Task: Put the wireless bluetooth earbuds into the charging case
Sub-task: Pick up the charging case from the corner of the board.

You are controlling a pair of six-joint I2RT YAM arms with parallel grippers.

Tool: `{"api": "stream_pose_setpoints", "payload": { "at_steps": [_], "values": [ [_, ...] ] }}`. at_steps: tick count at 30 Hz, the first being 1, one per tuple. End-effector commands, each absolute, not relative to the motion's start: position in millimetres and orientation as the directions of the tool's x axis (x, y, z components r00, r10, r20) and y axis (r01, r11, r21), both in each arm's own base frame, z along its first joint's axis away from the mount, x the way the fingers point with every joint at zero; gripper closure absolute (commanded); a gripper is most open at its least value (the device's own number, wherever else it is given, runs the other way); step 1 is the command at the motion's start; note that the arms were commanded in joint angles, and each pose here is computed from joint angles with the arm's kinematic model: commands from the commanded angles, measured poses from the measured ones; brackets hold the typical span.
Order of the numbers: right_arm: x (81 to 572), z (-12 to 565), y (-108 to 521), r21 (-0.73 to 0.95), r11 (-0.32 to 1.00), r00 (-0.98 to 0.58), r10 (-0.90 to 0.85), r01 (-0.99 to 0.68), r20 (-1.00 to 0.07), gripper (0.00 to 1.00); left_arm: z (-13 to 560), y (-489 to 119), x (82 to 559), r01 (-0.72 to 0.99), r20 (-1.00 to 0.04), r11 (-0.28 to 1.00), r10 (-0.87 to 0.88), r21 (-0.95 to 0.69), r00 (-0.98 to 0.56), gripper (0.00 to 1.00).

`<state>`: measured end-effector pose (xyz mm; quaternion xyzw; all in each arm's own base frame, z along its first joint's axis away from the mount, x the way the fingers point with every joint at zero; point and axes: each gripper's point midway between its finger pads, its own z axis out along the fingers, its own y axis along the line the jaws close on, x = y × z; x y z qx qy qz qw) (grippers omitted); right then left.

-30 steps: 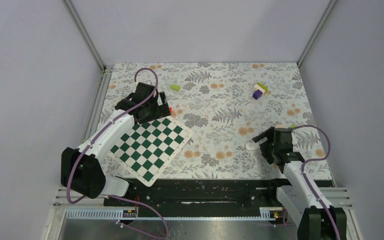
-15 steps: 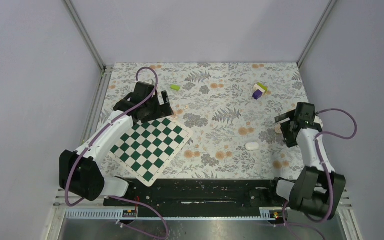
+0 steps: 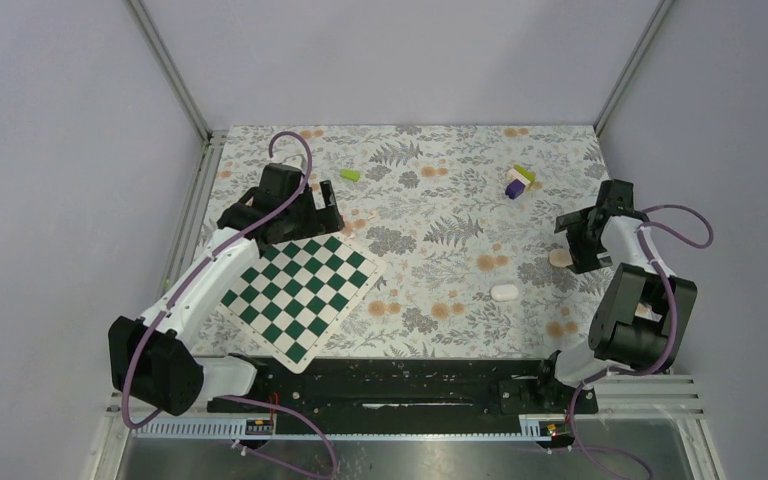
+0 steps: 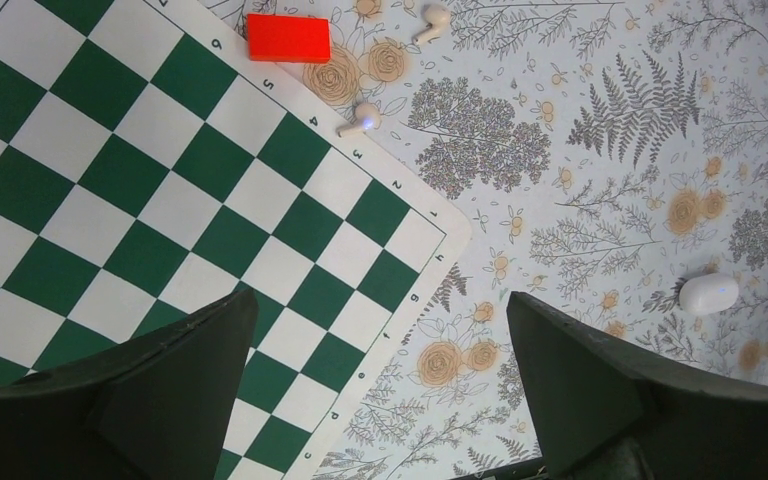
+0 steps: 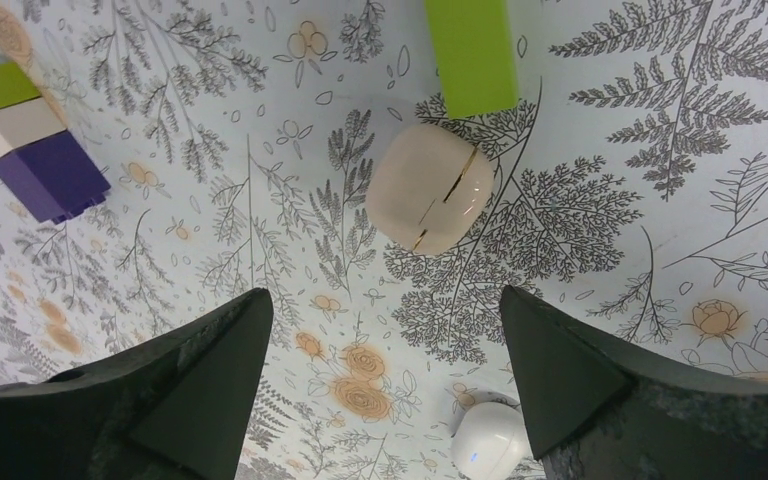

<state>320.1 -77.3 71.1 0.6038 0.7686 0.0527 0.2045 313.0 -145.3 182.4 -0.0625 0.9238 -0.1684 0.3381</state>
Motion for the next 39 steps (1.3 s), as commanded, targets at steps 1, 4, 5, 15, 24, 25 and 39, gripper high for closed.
{"api": "stream_pose_setpoints", "payload": {
  "at_steps": [1,4,5,15,24,25,39],
  "values": [
    [314.5,64.8,-84.1,0.271,0.196,-0.133,0.963,0.942,-0.233,0.09,196.2,-140.4,319.0,0.013,-0.647,0.935,-0.235,-0.355,-0.726,0.01],
    [315.7,58.8,-84.5,0.259,0.188,-0.131,0.966,0.947,-0.222,0.09,197.9,-142.3,318.6,0.020,-0.647,0.930,-0.239,-0.367,-0.724,0.01],
    [316.2,56.1,-84.7,0.253,0.185,-0.130,0.968,0.950,-0.217,0.09,198.6,-143.0,318.8,0.024,-0.647,0.929,-0.238,-0.368,-0.724,0.01],
    [327.0,36.3,-101.8,0.213,0.148,-0.099,0.969,0.966,-0.225,0.12,197.5,-138.0,320.3,0.008,-0.652,0.935,-0.242,-0.355,-0.718,0.01],
    [329.8,27.4,-104.4,0.177,0.193,-0.154,0.965,0.965,-0.213,0.26,191.8,-140.6,322.0,0.002,-0.635,0.933,-0.243,-0.360,-0.733,0.01],
    [329.7,25.2,-102.4,0.175,0.197,-0.161,0.966,0.965,-0.201,0.27,191.9,-140.6,322.1,0.000,-0.634,0.933,-0.245,-0.361,-0.733,0.01],
    [335.8,23.0,-96.8,0.184,0.250,-0.221,0.961,0.950,-0.167,0.48,195.8,-138.4,321.7,-0.002,-0.646,0.933,-0.250,-0.359,-0.722,0.01]
  ]
}}
